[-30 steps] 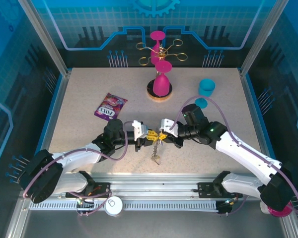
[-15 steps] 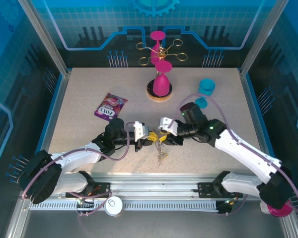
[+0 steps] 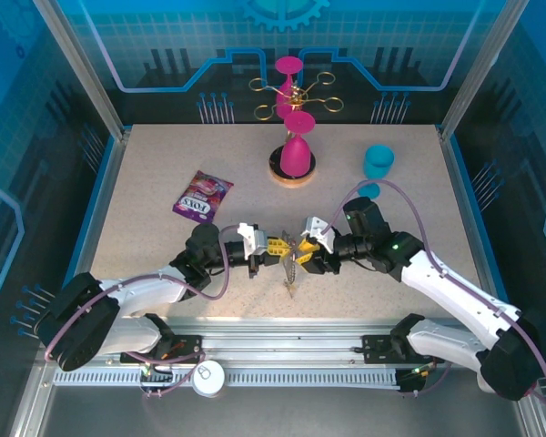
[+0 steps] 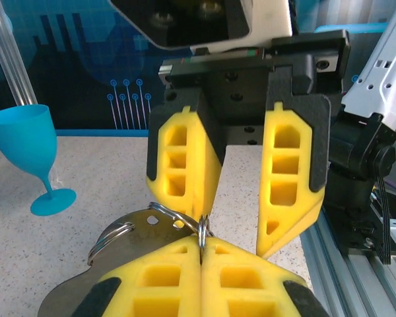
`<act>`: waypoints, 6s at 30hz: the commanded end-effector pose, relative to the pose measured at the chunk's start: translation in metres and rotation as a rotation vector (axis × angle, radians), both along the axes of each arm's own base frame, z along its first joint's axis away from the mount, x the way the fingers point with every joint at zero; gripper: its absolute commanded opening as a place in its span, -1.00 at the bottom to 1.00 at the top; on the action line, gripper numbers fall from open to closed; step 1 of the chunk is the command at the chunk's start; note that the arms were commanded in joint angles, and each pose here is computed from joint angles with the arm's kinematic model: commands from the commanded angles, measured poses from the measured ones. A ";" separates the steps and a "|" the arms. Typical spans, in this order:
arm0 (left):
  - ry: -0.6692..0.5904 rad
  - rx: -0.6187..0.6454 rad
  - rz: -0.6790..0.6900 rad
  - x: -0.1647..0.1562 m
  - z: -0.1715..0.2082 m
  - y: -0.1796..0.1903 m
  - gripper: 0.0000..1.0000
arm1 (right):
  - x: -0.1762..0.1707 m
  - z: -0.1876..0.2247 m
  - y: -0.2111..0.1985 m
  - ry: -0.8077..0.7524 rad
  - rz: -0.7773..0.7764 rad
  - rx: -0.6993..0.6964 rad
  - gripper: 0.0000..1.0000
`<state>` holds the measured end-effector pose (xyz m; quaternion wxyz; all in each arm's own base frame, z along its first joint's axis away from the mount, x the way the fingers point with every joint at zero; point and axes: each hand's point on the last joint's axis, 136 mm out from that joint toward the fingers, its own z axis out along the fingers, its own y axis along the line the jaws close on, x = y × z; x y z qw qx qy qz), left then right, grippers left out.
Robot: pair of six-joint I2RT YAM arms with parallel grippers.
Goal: Put the keys on the keyring
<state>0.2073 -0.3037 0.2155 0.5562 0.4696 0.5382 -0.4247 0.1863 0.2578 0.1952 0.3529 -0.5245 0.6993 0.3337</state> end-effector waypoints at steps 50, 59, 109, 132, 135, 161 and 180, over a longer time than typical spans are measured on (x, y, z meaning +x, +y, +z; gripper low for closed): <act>-0.010 -0.166 -0.042 -0.007 0.029 -0.001 -1.00 | 0.009 0.040 0.022 -0.089 0.080 0.187 -0.89; 0.019 -0.036 0.046 0.006 0.006 0.002 -0.45 | 0.011 0.029 0.011 -0.128 0.066 0.035 -1.00; 0.018 0.029 0.042 -0.005 0.014 0.009 -1.00 | -0.002 0.020 0.019 -0.042 0.028 -0.022 -0.11; -0.006 -0.057 0.053 -0.002 0.030 0.010 -1.00 | -0.001 0.000 0.030 -0.095 0.083 -0.174 -1.00; -0.016 -0.061 0.035 -0.004 0.033 0.008 -1.00 | -0.005 -0.001 0.032 -0.100 0.104 -0.189 -1.00; -0.040 -0.049 -0.028 -0.008 0.017 0.001 -1.00 | 0.006 0.028 0.010 -0.096 0.045 0.031 -0.55; -0.031 -0.063 -0.062 -0.013 0.019 -0.001 -1.00 | 0.008 0.036 0.018 -0.122 0.074 0.078 -0.65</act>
